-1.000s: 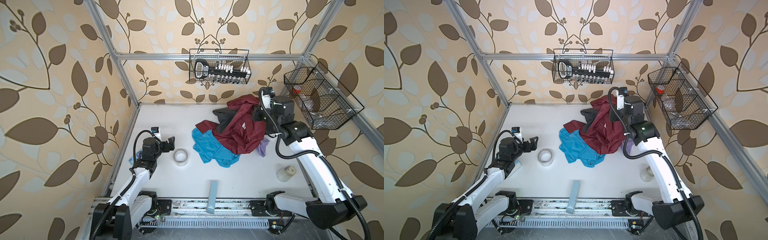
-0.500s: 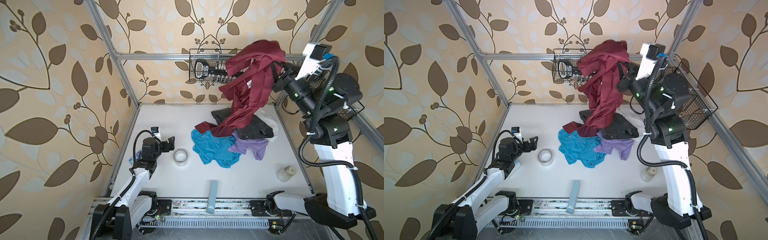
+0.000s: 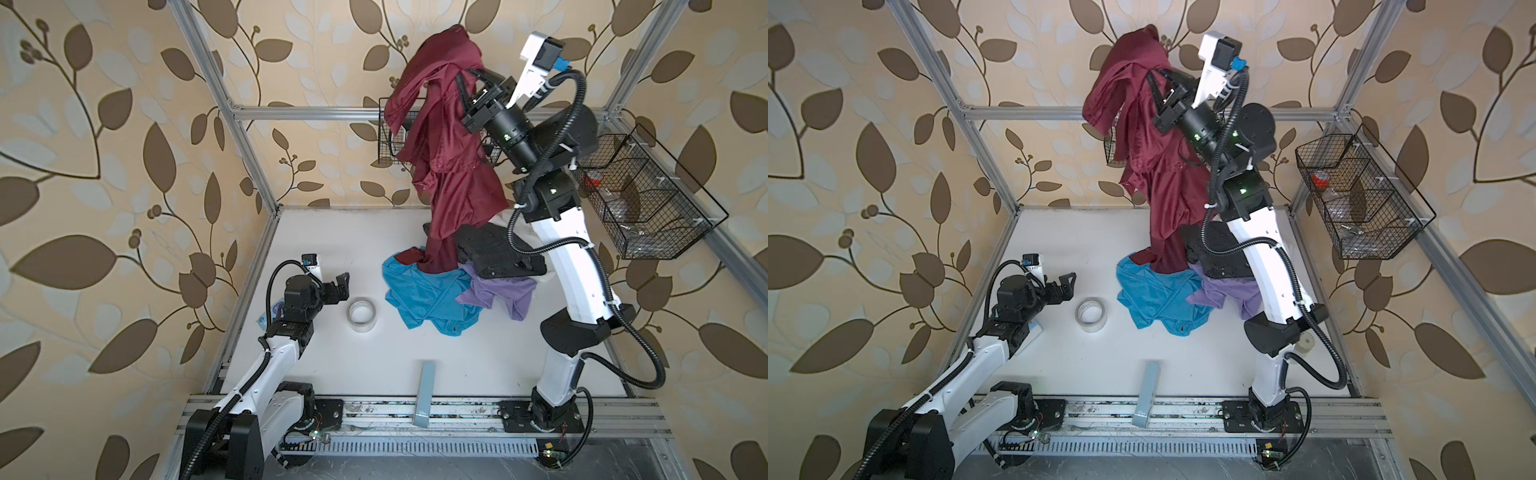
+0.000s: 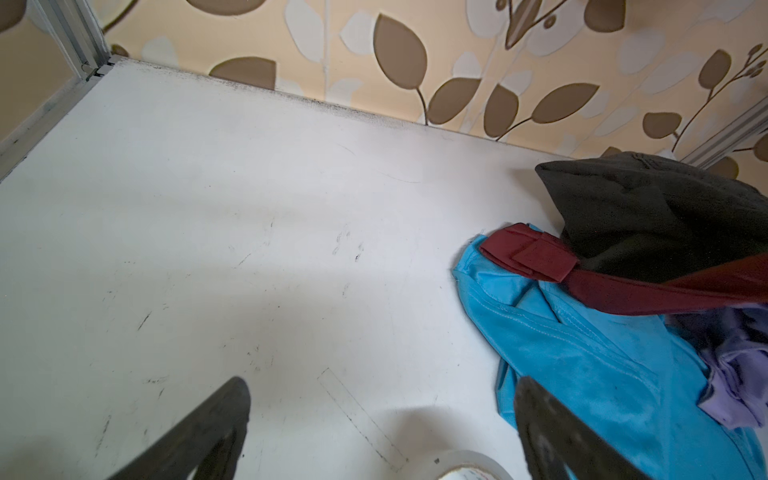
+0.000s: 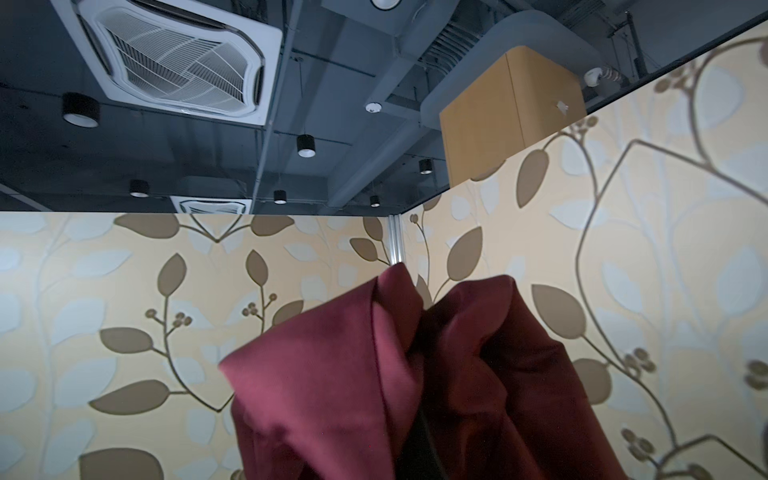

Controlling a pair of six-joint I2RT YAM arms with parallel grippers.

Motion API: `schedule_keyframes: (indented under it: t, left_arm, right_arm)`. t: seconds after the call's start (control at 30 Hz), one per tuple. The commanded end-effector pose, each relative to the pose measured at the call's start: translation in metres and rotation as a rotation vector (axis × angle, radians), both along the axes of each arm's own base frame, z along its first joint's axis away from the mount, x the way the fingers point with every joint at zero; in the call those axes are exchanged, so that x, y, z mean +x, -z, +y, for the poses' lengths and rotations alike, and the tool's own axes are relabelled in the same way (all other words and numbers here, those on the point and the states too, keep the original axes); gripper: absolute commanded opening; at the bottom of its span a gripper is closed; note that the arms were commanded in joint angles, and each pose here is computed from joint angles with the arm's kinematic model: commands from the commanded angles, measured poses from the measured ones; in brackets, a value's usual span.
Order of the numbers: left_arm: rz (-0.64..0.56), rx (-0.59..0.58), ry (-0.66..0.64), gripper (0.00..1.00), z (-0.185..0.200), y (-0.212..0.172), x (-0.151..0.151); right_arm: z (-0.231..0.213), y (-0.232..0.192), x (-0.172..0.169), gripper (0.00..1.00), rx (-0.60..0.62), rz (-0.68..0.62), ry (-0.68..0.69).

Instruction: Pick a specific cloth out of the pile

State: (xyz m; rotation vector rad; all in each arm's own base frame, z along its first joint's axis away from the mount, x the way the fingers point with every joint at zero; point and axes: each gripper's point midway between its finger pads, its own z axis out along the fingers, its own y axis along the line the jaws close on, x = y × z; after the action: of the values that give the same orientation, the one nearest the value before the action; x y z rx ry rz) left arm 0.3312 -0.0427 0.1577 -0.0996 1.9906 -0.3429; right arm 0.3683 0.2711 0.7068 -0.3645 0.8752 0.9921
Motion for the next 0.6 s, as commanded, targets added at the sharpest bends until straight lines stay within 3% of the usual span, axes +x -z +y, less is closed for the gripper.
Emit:
schedule_keyframes:
  t: [0.0,0.1,0.27,0.57]
  left_arm:
    - [-0.055,-0.017,-0.006,0.99,0.000,-0.015,0.003]
    - [-0.052,-0.018,-0.008,0.99,0.000,-0.014,0.003]
    - [-0.060,-0.028,0.006,0.99,-0.004,-0.017,0.001]
    - [-0.050,-0.030,0.012,0.99,-0.006,-0.015,0.003]
  right_arm:
    - [0.019,-0.028,-0.060,0.00,0.064,-0.208,-0.117]
    - [0.072,0.019,-0.037,0.00,-0.041,-0.143,-0.170]
    - [0.136,0.109,0.033,0.00,-0.148,0.000,-0.211]
    - [0.194,0.248,0.120,0.00,-0.220,0.153,-0.209]
